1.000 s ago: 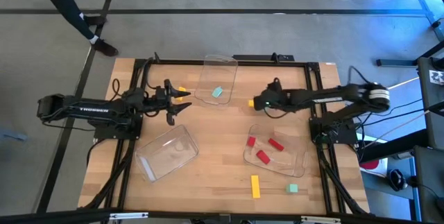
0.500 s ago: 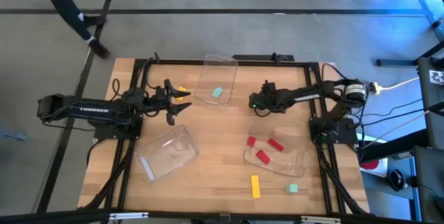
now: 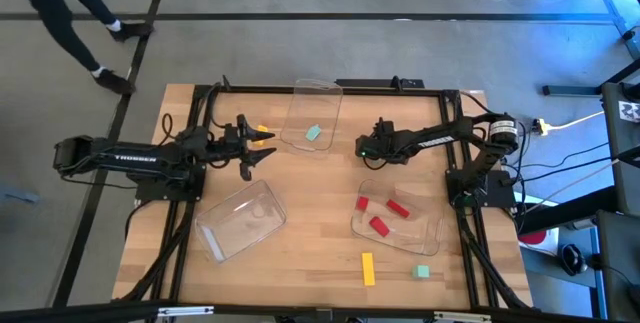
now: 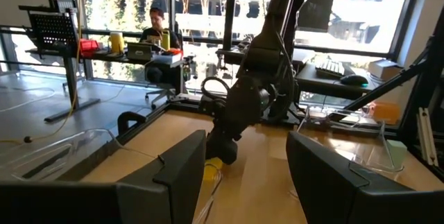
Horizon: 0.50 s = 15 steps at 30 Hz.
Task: Sort & place blocks by color
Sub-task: Put the top blue block into the top transparent bin
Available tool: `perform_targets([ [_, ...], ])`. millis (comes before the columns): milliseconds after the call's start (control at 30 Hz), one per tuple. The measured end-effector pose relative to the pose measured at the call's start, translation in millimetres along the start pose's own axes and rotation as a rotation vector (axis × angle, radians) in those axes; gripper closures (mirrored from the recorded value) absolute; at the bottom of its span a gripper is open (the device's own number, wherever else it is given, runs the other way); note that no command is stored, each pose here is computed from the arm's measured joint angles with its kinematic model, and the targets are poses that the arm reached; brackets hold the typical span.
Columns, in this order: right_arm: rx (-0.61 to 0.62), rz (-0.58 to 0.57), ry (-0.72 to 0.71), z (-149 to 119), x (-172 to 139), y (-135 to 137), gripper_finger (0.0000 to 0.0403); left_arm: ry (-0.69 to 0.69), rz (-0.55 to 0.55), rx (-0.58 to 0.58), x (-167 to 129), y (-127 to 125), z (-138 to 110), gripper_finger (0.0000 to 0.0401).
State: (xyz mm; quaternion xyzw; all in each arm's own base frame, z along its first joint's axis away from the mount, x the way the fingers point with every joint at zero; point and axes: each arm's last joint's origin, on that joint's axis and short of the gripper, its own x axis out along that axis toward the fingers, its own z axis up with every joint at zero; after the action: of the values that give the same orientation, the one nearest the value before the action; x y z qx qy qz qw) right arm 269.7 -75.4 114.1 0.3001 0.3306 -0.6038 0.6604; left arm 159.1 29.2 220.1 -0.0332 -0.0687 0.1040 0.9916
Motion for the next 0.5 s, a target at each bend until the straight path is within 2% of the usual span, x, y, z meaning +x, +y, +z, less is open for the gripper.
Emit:
perform_targets([
  [133, -0.003, -0.002, 0.009, -1.0, 1.2, 0.1, 0.0163, 0.000, 0.000, 0.000, 0.0, 0.0, 0.0, 0.0206],
  [233, -0.015, -0.013, 0.019, -2.1, 1.8, -0.9, 0.0179, 0.001, 0.000, 0.000, 0.0, 0.0, -0.2, 0.0206],
  [400, -0.029, -0.029, 0.020, -2.8, 1.6, -2.6, 0.0244, 0.001, 0.000, 0.000, 0.0, 0.0, -0.2, 0.0206],
  [467, -0.063, -0.049, 0.013, -2.9, 1.6, -4.4, 0.0272, 0.001, 0.000, 0.000, 0.0, 0.0, -0.2, 0.0206],
  [500, -0.089, -0.056, 0.010, -2.9, 1.6, -5.0, 0.0274, 0.001, 0.000, 0.000, 0.0, 0.0, -0.2, 0.0206],
])
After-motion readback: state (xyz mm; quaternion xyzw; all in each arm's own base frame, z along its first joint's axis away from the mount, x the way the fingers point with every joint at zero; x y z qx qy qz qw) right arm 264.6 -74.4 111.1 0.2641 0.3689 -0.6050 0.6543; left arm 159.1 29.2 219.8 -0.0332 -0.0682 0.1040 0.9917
